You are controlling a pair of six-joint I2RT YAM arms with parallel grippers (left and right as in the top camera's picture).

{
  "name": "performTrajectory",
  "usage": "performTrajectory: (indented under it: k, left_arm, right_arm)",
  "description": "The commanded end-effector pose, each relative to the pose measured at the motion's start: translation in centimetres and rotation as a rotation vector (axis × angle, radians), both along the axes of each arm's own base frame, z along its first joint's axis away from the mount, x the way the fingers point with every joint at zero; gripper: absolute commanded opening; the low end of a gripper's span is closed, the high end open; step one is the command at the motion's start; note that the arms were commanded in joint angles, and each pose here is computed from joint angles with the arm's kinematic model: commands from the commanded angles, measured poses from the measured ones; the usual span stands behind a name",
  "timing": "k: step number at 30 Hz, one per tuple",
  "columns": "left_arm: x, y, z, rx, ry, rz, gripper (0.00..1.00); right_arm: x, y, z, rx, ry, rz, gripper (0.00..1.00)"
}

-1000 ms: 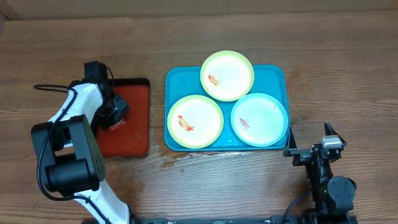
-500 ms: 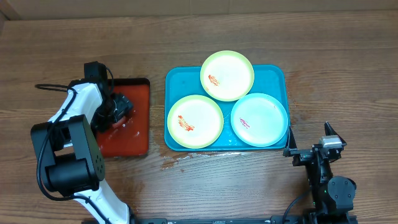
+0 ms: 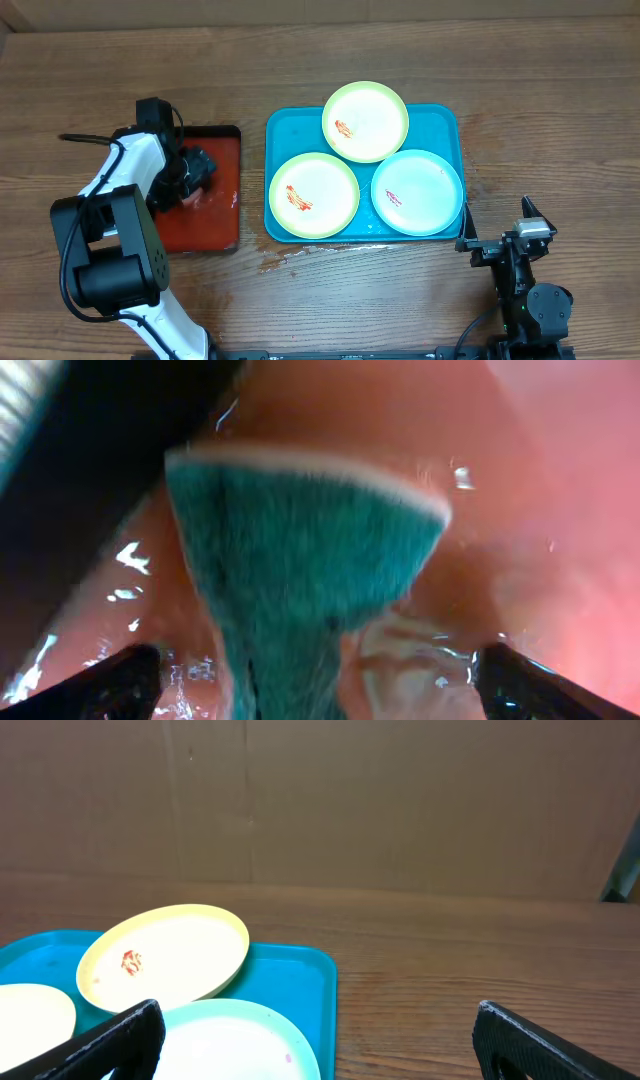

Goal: Clean dirty plates on tray and stack at the side
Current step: 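Grasp the green sponge with the left gripper and lift it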

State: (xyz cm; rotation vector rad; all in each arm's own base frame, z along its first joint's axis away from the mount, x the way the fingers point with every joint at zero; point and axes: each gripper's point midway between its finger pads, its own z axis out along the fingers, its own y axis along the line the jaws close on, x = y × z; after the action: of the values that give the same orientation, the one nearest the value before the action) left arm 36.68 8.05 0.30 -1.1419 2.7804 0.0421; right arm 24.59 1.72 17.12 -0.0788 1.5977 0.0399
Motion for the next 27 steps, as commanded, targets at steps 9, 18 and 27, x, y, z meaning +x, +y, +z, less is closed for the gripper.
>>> performTrajectory:
  k: [9, 18, 27]
  left_arm:
    - [3.0, 2.0, 0.2, 0.104, -0.101, 0.009, 0.48]
    - [2.3, 1.1, -0.1, 0.055, -0.076, -0.001, 0.79]
    - [0.0, -1.3, -0.6, -0.075, 0.014, -0.021, 0.47]
  right_arm:
    - [0.0, -0.1, -0.1, -0.003, -0.005, -0.001, 1.00]
    - [0.0, -0.1, -0.1, -0.004, -0.005, -0.001, 1.00]
    - [0.0, -0.1, -0.1, -0.003, -0.005, -0.001, 1.00]
